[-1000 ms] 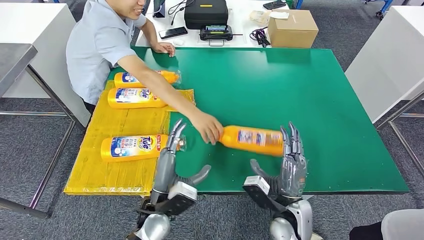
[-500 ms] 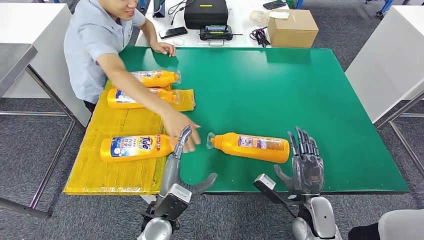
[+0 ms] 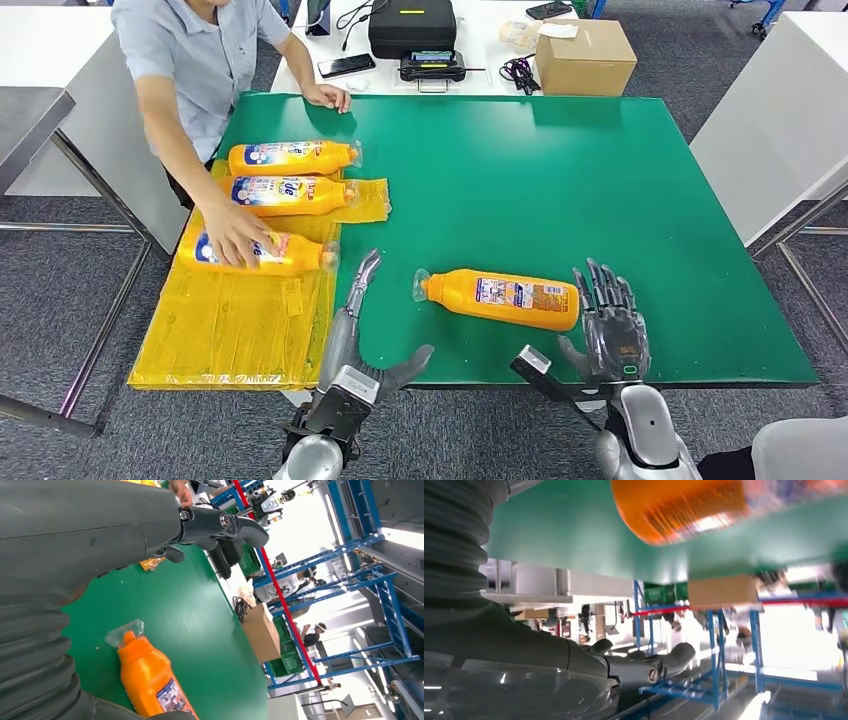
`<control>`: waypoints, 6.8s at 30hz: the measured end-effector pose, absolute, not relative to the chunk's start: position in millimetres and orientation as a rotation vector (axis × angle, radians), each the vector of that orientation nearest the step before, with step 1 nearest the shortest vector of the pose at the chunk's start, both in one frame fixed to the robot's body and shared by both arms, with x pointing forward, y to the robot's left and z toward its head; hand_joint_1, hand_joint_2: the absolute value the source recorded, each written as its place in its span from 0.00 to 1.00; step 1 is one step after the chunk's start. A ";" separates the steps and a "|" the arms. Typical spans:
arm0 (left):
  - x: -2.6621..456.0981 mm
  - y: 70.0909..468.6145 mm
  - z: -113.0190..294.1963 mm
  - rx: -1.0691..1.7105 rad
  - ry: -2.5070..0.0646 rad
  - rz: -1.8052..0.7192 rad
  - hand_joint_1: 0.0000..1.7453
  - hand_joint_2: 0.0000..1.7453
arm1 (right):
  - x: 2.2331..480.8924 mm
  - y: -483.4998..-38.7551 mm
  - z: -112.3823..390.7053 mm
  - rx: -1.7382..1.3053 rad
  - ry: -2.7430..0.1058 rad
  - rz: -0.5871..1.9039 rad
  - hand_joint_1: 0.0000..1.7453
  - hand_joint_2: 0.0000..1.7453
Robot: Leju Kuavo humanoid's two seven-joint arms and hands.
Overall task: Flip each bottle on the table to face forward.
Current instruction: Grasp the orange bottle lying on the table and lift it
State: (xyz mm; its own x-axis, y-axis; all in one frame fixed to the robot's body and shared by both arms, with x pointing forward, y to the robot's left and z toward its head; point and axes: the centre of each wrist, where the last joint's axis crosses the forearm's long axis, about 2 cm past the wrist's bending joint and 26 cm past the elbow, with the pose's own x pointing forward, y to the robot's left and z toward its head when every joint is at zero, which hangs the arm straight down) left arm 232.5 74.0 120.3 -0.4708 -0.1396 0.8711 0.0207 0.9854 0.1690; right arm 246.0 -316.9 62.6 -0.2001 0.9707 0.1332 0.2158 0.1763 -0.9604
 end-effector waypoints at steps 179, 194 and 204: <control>259.8 58.4 121.3 -0.723 -1.492 0.477 0.00 1.00 | 336.1 -194.0 111.9 0.468 -1.713 0.748 1.00 1.00; 271.1 62.0 114.1 -0.617 -1.503 0.474 0.00 1.00 | 335.5 -184.4 108.0 0.465 -1.675 0.810 1.00 1.00; 277.4 57.4 112.7 -0.463 -1.607 0.429 0.00 1.00 | 335.7 -181.5 105.3 0.433 -1.658 0.864 1.00 1.00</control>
State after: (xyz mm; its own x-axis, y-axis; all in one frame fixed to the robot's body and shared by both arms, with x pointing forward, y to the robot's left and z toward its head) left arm 277.4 57.4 112.7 -0.0722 0.5338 0.8425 0.0432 0.8456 -0.5321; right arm 335.7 -181.5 105.3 -0.2735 0.1616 0.9482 -0.6847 0.6597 -0.3099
